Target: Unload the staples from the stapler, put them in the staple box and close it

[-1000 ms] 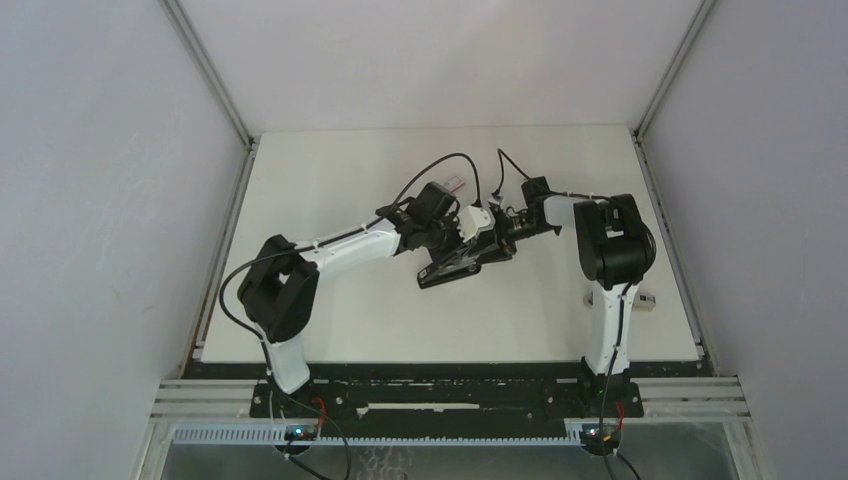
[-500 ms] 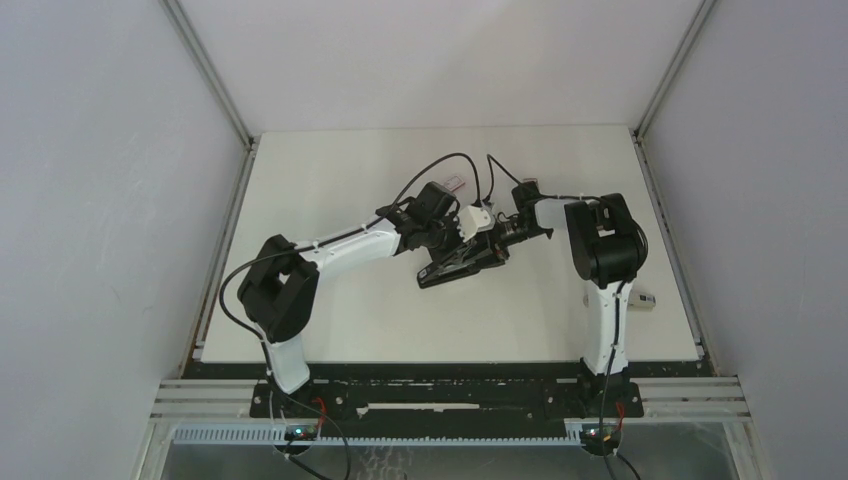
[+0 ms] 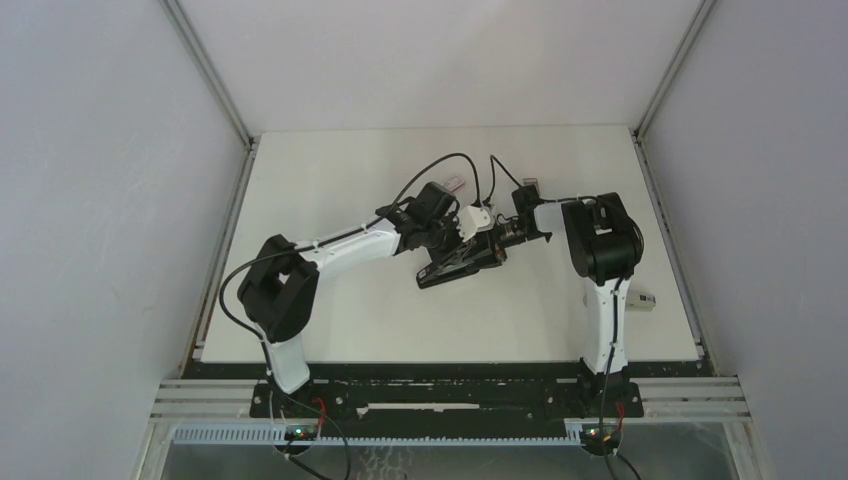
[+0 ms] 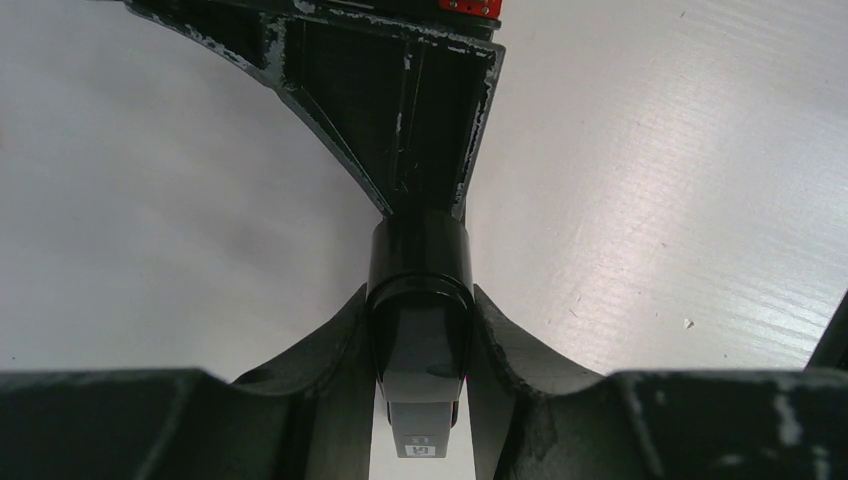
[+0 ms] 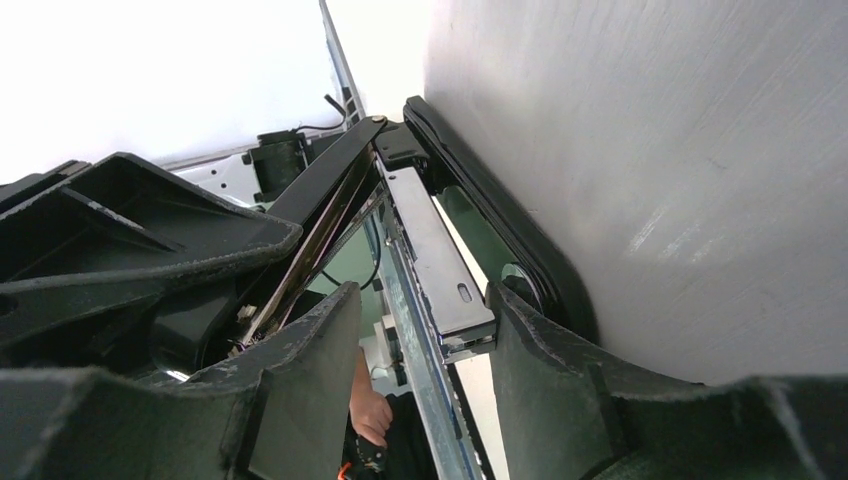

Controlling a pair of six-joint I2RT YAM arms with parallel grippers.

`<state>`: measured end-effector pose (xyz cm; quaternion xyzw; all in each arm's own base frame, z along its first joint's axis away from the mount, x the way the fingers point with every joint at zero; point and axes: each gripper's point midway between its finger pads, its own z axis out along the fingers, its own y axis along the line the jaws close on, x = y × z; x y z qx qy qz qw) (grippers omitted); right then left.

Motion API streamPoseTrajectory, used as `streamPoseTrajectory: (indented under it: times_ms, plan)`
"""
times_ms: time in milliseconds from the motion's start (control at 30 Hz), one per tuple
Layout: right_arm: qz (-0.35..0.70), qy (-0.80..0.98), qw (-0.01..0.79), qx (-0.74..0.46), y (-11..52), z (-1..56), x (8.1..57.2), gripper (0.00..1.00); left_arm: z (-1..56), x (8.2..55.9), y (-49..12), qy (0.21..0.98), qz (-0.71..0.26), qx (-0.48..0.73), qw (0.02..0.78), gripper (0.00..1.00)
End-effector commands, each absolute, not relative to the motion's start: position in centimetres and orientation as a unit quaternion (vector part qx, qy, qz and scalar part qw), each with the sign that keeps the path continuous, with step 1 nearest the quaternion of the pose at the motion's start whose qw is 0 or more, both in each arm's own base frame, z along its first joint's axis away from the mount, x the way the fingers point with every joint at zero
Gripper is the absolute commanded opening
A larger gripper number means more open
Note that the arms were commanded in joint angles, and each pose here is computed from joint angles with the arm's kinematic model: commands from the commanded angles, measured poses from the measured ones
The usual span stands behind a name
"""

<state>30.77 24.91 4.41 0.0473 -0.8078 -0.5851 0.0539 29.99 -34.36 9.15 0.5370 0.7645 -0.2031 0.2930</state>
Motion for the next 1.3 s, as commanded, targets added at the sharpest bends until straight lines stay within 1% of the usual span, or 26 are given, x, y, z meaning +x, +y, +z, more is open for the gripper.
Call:
streamPoseTrajectory:
  times_ms: [0, 100, 333, 733, 900, 1200, 1267]
  plan:
    - [-0.591, -0.804, 0.029, 0.054, 25.3, 3.7, 31.3, 0.5, 13.9, 30.3, -35.9, 0.733, -0.236, 0.53, 0.355, 0.04]
    - [-0.59, -0.806, 0.02, 0.045, 25.2, 3.5, 31.7, 0.49, 13.9, 30.2, -35.9, 0.732, -0.238, 0.531, 0.354, 0.04]
    - [-0.592, -0.805, 0.032, 0.033, 25.2, 3.0, 31.6, 0.47, 14.0, 30.2, -35.9, 0.731, -0.238, 0.532, 0.355, 0.04]
    - [-0.592, -0.805, 0.04, 0.009, 25.2, 2.2, 32.2, 0.46, 13.9, 29.9, -36.0, 0.731, -0.244, 0.533, 0.35, 0.04]
    - [-0.593, -0.804, 0.039, 0.005, 25.2, 2.0, 32.2, 0.41, 13.6, 29.9, -35.9, 0.732, -0.242, 0.534, 0.348, 0.04]
    - [-0.596, -0.802, 0.042, 0.005, 25.2, 1.8, 32.1, 0.19, 13.6, 30.0, -35.9, 0.733, -0.24, 0.533, 0.349, 0.04]
    - [-0.597, -0.801, 0.042, 0.006, 25.2, 1.9, 32.1, 0.16, 13.9, 30.2, -35.8, 0.733, -0.236, 0.532, 0.353, 0.04]
